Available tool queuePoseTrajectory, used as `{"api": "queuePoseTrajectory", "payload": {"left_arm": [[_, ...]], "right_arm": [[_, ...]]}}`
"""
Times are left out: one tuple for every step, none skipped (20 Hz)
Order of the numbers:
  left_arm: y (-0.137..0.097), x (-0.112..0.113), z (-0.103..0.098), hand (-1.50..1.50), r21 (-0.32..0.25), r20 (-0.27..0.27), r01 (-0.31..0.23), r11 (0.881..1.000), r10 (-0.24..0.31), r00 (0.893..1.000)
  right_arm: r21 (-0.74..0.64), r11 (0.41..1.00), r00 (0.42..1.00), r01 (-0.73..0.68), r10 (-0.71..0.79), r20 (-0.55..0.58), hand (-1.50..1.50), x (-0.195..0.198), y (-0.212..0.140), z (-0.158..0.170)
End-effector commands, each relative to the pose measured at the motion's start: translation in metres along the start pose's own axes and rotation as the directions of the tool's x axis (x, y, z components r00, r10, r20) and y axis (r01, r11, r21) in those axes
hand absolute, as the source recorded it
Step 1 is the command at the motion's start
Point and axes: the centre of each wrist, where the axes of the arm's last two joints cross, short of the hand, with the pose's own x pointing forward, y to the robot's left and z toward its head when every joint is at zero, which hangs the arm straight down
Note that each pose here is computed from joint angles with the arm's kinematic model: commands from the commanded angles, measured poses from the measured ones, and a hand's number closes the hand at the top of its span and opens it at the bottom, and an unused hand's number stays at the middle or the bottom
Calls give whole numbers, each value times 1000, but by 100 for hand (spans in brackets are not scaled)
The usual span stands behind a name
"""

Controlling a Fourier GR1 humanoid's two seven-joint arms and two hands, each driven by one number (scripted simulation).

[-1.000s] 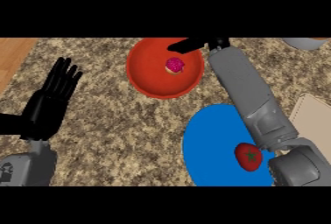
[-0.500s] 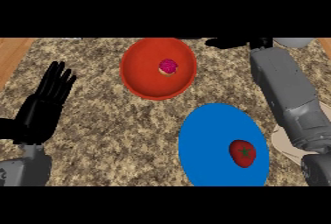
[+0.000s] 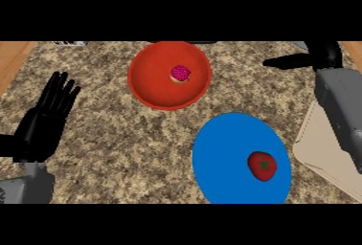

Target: Pick the cupcake from the plate and place it in the bowl

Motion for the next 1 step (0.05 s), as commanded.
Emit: {"api": "queuePoseTrajectory", "payload": {"left_arm": [[-4, 0, 7, 0, 14, -4, 3, 1000, -3, 1000]], "right_arm": [[43, 998, 999, -37, 37, -13, -150, -14, -32, 8]]}}
